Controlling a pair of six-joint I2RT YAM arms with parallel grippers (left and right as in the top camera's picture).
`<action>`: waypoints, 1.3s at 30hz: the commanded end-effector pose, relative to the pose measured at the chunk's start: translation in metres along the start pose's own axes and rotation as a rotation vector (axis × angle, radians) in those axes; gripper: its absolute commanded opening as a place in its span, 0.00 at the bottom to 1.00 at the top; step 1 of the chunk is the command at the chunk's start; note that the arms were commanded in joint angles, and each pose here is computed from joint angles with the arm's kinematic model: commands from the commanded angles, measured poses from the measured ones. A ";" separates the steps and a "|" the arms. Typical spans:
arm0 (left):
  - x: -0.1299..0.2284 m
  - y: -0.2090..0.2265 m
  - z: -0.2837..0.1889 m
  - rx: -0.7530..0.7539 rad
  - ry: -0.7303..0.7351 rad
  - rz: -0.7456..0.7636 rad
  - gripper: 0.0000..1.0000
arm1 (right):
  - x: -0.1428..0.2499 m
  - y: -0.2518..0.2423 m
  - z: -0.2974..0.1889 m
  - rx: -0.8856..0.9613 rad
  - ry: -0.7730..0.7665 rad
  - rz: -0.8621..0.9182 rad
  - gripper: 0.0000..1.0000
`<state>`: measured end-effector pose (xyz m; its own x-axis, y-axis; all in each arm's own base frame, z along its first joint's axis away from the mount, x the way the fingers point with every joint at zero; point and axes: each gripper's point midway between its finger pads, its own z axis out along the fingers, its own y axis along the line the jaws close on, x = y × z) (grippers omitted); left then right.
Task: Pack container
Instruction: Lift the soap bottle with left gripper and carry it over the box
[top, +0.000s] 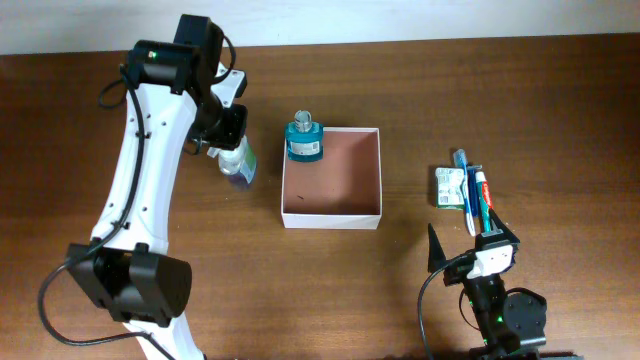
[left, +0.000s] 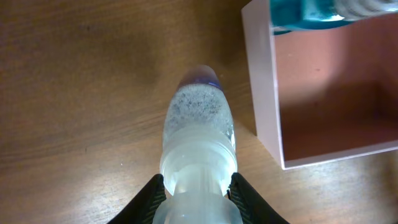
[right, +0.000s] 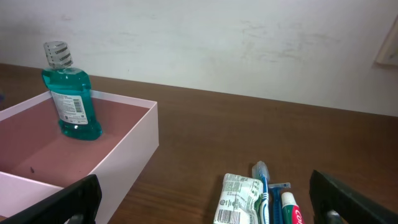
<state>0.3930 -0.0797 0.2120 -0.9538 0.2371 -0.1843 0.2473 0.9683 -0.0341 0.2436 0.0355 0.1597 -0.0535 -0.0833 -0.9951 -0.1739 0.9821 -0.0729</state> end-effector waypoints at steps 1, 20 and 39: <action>-0.010 -0.007 -0.023 0.009 -0.069 0.005 0.28 | 0.002 -0.002 0.000 0.007 0.003 0.005 0.98; -0.021 -0.076 -0.034 0.059 -0.132 0.053 0.28 | 0.002 -0.002 0.000 0.007 0.003 0.005 0.98; -0.028 -0.100 -0.036 0.096 -0.165 -0.085 0.26 | 0.002 -0.002 0.000 0.007 0.003 0.005 0.98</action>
<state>0.3891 -0.1645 0.2422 -0.9465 0.1361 -0.2927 0.1770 0.9771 -0.1183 0.2436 0.0355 0.1597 -0.0534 -0.0837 -0.9951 -0.1739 0.9820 -0.0732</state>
